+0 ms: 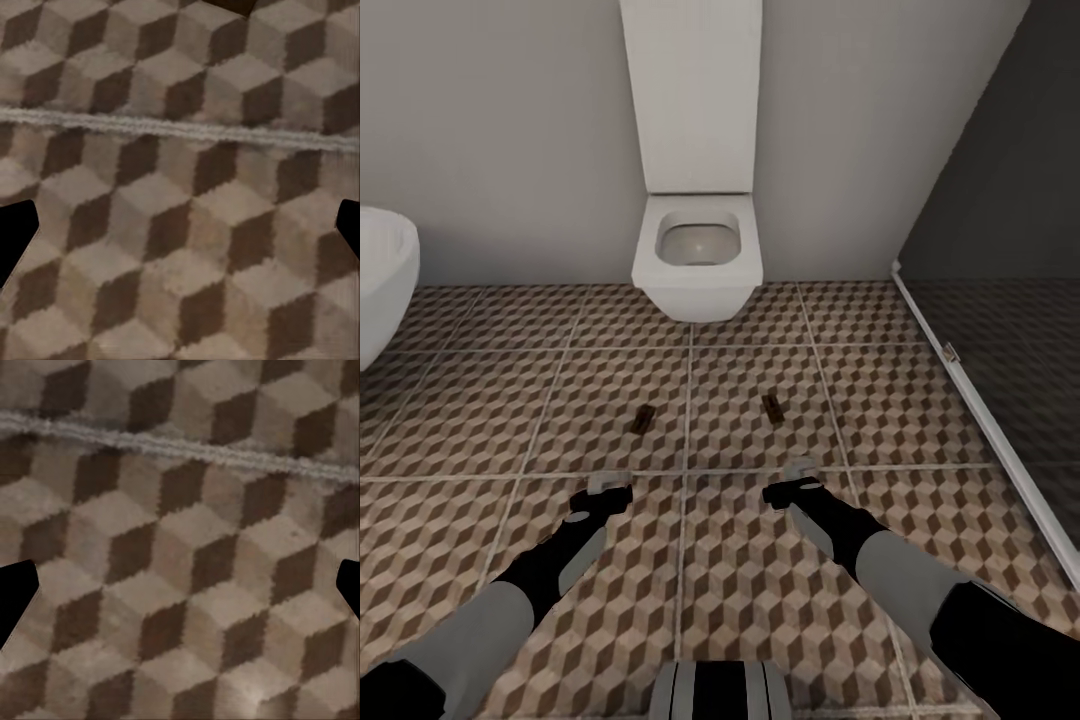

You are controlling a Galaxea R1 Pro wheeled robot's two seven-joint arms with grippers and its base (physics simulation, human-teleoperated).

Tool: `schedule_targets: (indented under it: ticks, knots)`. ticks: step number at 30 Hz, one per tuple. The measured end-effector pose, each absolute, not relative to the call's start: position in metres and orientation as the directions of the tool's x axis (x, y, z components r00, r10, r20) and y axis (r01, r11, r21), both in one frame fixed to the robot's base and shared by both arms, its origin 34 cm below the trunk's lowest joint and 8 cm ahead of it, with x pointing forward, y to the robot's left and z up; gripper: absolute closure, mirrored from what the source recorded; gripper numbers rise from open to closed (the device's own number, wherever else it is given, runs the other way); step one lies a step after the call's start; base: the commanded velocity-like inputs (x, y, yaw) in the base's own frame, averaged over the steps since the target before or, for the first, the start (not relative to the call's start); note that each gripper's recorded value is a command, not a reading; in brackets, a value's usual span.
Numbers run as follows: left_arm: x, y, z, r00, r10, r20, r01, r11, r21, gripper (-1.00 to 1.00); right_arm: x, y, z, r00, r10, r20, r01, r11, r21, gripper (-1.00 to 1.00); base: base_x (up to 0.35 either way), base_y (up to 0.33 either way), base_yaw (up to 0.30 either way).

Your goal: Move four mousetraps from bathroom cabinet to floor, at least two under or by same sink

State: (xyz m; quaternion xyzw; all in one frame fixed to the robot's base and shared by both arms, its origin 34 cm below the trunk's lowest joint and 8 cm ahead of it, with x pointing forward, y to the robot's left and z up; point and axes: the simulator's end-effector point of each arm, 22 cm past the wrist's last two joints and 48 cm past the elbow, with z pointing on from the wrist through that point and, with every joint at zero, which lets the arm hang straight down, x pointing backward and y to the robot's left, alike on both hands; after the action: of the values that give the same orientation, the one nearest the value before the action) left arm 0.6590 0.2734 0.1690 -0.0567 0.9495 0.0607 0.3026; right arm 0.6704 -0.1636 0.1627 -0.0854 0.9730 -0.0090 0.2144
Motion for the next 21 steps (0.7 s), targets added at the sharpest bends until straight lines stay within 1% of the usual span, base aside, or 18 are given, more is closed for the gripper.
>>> schedule_targets:
  ticks: [21]
  knots:
    - [0.69, 0.272, 0.238, -0.743, -0.072, -0.665, -0.153, 0.986, 0.064, -1.0, 0.706, -0.164, 0.237, -0.837, -0.17, -0.52, -0.155, 0.985, -0.073, -1.0, 0.0, 0.0, 0.0]
